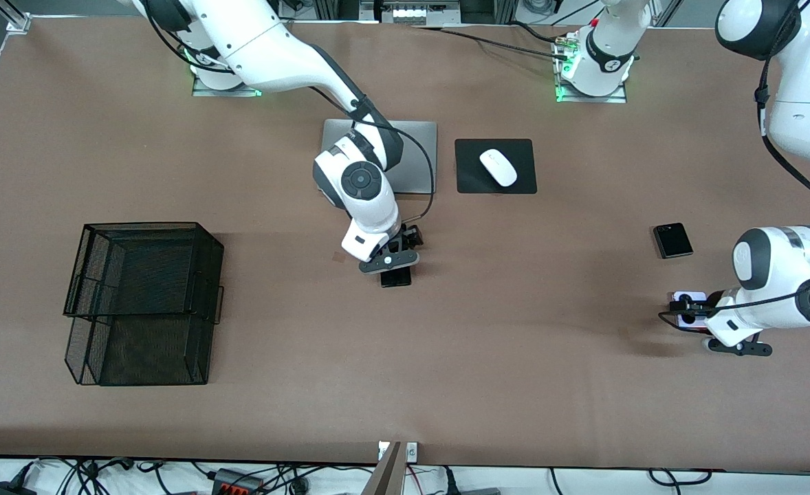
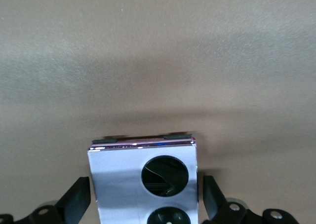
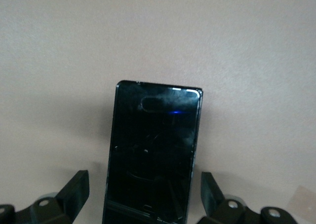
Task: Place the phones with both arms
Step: 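Grasp the black phone with the right gripper while the left gripper reaches the white phone, then carry the black phone to the basket while the left gripper lifts the white phone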
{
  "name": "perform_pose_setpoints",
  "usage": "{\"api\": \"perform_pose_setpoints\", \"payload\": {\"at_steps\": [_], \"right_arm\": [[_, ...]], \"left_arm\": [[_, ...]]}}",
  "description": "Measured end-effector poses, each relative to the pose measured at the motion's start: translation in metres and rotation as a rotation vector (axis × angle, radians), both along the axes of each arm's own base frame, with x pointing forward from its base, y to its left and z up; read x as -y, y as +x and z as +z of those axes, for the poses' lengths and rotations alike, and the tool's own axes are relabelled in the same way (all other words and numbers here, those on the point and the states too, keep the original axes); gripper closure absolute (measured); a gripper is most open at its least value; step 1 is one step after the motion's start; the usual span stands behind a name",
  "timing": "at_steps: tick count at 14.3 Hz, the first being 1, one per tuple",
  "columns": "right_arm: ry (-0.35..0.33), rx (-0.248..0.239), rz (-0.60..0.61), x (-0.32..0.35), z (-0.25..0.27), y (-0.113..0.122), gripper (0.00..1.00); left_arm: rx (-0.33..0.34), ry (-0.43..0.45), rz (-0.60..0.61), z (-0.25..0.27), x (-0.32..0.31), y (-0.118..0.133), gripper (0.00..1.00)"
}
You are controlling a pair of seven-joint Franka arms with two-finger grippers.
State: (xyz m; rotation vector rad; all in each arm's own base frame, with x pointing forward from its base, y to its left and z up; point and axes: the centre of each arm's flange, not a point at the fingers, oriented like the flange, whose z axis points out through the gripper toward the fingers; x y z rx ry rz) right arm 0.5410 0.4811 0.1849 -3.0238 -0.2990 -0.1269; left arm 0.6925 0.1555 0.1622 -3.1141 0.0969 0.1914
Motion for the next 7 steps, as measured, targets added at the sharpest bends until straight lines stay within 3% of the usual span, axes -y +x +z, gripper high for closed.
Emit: {"api": "perform_pose_setpoints", "payload": {"at_steps": [1,3,7], "right_arm": [[0.0,-0.002,-0.009,-0.0005,-0.0021,-0.0008,0.0],[0.0,-0.004,-0.02,-0.0003,-0.0037,-0.001,0.0],[-0.002,-0.007,-0.018,-0.0037,-0.0096,-0.0023,0.0]], "left_arm": [[-0.001,-0.002,0.002,-0.0029,-0.0009,-0.0008,0.0],[0.002,-0.001,0.0,0.0023,-0.0008,0.0003,0.15],[-0.009,-0.004,-0.016,0.0013,0.0001,-0.0009,0.15]]}}
